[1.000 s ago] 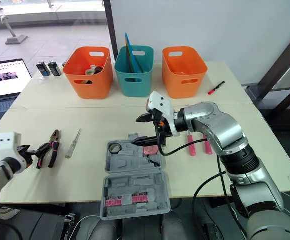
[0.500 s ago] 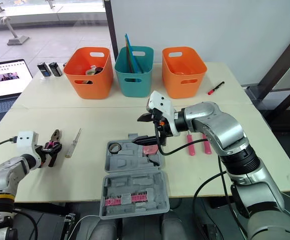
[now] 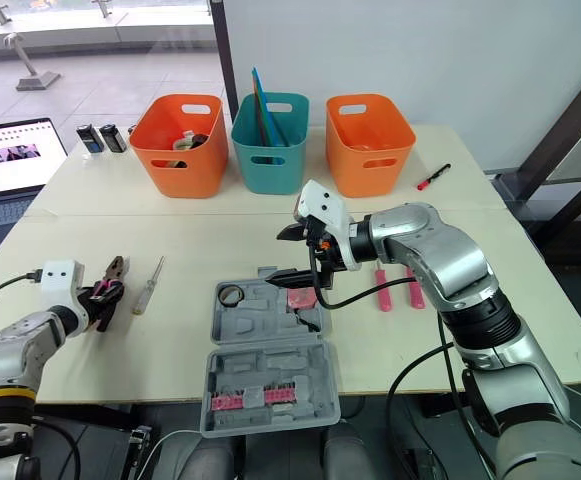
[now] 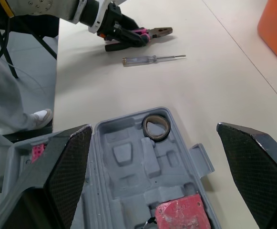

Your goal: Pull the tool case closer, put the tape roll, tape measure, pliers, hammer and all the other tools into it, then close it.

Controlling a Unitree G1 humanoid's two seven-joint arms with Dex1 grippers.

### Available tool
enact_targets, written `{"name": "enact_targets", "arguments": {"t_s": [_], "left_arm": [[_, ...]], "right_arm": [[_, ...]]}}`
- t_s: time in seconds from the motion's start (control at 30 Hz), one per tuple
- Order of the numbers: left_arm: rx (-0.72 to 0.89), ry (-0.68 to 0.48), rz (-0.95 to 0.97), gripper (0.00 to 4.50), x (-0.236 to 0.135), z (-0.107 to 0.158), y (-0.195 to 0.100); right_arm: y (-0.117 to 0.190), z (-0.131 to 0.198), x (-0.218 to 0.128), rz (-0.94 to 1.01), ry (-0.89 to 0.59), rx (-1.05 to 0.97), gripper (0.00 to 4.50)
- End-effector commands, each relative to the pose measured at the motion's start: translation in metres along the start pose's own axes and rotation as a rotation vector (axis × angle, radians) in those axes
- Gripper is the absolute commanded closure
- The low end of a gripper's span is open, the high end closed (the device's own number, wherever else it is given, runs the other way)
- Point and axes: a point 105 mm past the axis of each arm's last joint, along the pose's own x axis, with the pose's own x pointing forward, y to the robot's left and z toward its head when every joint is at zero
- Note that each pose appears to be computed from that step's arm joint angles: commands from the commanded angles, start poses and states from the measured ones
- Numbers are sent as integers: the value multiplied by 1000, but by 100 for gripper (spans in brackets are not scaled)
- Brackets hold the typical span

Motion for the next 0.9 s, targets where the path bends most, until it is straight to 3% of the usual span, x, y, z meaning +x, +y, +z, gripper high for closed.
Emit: {"name": "enact_targets", "arguments": {"t_s": [0.03, 0.13, 0.3, 0.43, 0.67, 0.9], "left_arm": [[157, -247, -205, 194, -23, 82, -30], [323, -249, -476, 194, -43, 100, -74], [503, -232, -811, 194, -76, 104, -125], [657, -75, -1062, 194, -97, 81, -159], [752, -100, -1223, 194, -109, 93, -190], [727, -114, -1261, 194, -112, 94, -200]], "right_arm": [[1, 13, -8, 21, -28, -89, 0], [0, 15, -13, 42, -42, -140, 0], [-1, 13, -18, 77, -13, -295, 0], [13, 19, -11, 148, -59, -306, 0], [38, 9, 10, 239, -96, -234, 0], [40, 7, 23, 200, -148, -182, 0]]}}
